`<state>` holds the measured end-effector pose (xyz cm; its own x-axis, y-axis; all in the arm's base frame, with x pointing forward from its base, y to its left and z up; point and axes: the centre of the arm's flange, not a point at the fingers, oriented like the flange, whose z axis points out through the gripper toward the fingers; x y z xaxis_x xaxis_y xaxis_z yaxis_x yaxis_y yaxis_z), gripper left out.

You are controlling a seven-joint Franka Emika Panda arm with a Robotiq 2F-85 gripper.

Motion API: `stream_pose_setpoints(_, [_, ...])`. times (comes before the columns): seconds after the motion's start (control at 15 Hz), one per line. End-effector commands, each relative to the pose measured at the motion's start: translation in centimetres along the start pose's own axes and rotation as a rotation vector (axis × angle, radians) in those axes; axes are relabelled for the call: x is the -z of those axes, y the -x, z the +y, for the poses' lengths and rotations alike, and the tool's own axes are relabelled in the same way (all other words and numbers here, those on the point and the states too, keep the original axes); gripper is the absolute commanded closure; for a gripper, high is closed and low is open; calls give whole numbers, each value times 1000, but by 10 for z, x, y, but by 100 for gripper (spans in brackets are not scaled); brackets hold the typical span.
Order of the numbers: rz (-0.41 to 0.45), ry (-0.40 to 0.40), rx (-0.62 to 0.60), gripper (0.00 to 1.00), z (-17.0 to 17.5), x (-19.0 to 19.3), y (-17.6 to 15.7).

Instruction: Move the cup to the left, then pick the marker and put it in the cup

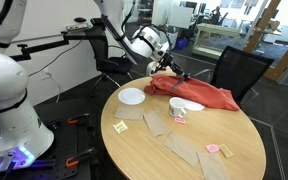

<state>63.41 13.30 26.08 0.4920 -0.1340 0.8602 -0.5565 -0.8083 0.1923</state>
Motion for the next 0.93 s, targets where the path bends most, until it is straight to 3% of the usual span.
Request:
stream_pose_setpoints(0.0, [104, 54, -59, 96, -1, -7, 2])
stream_pose_setpoints(0.33, [150, 123, -138, 96, 2, -24, 6])
stream_pose_setpoints(0.87, [100, 146, -169, 96, 8, -32, 10])
